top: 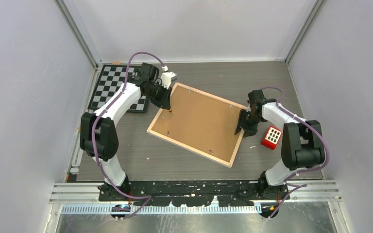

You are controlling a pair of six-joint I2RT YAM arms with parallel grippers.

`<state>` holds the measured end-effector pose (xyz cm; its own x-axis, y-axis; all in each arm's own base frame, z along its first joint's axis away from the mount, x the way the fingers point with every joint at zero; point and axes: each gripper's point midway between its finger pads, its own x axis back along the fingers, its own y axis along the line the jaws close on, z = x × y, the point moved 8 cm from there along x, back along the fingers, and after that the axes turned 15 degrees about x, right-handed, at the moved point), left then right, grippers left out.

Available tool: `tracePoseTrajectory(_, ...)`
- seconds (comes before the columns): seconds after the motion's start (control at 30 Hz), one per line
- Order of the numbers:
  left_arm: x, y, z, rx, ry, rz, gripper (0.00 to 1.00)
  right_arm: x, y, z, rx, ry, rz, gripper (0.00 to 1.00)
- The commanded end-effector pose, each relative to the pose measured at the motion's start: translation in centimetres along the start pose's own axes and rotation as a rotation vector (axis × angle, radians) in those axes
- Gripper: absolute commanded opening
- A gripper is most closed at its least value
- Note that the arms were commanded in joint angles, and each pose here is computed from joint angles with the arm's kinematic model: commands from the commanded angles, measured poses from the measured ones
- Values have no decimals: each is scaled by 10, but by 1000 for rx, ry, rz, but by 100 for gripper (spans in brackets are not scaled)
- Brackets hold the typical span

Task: Take the photo out of the frame

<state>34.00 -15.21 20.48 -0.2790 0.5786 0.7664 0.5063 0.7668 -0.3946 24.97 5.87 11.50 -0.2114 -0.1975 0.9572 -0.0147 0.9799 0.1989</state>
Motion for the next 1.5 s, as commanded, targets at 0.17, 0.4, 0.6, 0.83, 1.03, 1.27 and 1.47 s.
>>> tracePoseTrajectory(0.17, 23, -11, -10, -48, -82, -4, 0, -14, -11, -34, -3, 20, 79, 25)
tracePoseTrajectory(0.4, 24, -6, -11, -47, -76, -11, 0, -13, -32, -87, 62, 5, 114, 1)
tracePoseTrajectory(0.6, 23, -2, -12, -40, -65, -2, 0, -22, -40, -152, 385, 1, 53, 0)
tracePoseTrajectory(0.83, 24, -1, -8, -36, -45, 6, 0, -31, -55, -236, 663, -140, 146, 1)
tracePoseTrajectory(1.03, 31, 2, -12, -16, -59, -6, 0, -8, -46, -292, 650, -336, 221, 36)
tracePoseTrajectory(1.27, 60, 8, -31, 117, -142, 33, 0, 42, 21, -279, 669, -496, 110, 68)
tracePoseTrajectory(1.47, 106, 30, -39, 255, -223, -3, 0, 50, 116, -242, 737, -510, -79, 70)
